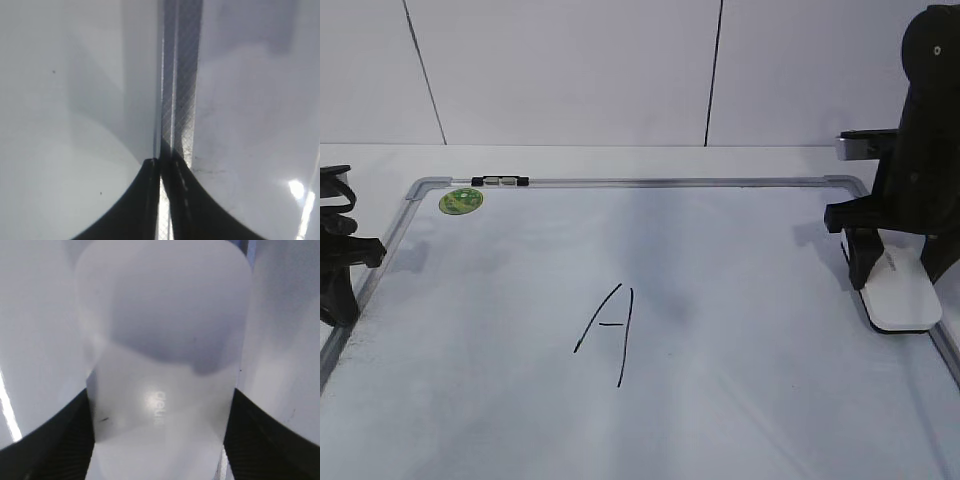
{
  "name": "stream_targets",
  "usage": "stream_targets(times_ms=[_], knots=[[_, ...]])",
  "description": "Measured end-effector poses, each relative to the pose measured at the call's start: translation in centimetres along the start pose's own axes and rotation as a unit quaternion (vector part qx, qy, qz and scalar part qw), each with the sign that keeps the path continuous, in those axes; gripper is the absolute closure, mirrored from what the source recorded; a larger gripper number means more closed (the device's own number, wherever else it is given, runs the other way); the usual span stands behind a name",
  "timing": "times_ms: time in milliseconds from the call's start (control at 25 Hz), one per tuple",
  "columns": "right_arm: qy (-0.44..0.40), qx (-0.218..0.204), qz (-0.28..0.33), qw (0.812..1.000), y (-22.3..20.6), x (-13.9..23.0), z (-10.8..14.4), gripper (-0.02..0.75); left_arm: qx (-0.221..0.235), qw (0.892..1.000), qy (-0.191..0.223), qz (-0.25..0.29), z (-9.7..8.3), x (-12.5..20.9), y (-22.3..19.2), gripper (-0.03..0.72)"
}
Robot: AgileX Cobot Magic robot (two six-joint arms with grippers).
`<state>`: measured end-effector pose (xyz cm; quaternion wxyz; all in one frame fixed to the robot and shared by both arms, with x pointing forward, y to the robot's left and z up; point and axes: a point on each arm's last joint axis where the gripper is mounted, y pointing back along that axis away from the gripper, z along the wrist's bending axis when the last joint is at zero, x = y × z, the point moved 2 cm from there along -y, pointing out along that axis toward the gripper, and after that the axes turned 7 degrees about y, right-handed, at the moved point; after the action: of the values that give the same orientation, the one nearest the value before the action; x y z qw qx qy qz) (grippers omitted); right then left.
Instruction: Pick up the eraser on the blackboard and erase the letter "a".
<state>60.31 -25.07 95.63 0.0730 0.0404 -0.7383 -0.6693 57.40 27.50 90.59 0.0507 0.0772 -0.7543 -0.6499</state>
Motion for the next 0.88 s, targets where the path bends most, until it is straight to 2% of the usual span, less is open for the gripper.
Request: stream_targets(times_ms=[880], knots=[[0.004, 0.004, 0.018, 1.000, -1.2, -0.2, 0.0, 0.197, 0.000, 1.000, 0.000, 0.000, 0.0, 0.0, 0.0, 0.653]])
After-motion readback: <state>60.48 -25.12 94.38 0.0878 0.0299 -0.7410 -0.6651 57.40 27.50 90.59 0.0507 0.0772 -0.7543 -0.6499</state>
